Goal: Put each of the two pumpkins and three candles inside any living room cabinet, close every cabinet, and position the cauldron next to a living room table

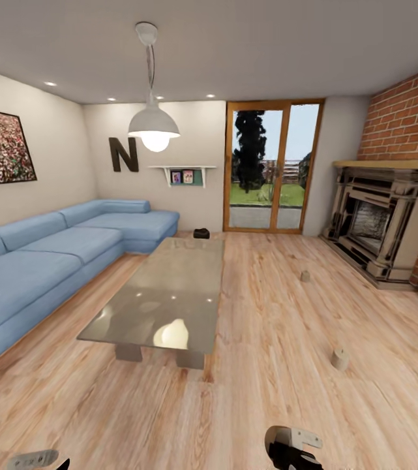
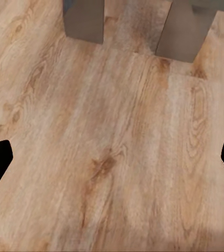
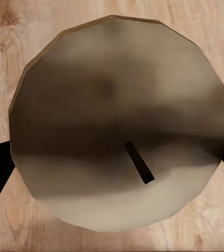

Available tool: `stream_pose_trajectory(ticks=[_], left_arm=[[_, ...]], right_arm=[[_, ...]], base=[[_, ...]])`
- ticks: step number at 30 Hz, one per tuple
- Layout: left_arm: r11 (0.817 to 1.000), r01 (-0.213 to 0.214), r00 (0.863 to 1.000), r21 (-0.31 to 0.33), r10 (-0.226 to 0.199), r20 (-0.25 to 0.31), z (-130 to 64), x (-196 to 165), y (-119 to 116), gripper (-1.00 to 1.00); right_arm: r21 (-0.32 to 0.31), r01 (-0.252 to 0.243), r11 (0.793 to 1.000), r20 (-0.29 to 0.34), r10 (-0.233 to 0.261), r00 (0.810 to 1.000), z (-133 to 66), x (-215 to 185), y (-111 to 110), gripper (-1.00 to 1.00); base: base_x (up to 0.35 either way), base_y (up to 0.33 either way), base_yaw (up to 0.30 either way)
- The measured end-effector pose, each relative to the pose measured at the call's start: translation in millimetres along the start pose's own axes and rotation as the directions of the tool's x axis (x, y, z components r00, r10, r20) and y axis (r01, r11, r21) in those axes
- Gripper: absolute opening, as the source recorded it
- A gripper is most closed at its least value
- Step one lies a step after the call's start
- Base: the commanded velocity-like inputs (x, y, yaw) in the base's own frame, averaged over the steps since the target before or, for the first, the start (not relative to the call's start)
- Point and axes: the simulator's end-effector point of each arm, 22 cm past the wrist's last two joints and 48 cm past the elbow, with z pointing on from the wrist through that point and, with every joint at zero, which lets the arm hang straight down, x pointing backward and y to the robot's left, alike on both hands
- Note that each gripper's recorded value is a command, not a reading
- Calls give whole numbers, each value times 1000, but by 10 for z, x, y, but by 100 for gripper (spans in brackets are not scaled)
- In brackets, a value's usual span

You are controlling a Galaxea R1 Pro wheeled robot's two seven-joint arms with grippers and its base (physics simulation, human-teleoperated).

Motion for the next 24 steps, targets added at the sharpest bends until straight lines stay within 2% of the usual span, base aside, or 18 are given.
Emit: stream_pose_trajectory(ticks=[16, 24], left_arm=[[1000, -3, 1000, -6, 4, 2, -169, -228, -3, 100], [1000, -11, 1000, -9, 11, 14, -249, -353, -3, 100]], right_arm=[[0, -2, 1000, 2, 2, 1000, -225, -183, 18, -100], [-1, 0, 1000, 2, 0, 1000, -332, -265, 33, -100]], base=[[0, 0, -265], [0, 0, -91]])
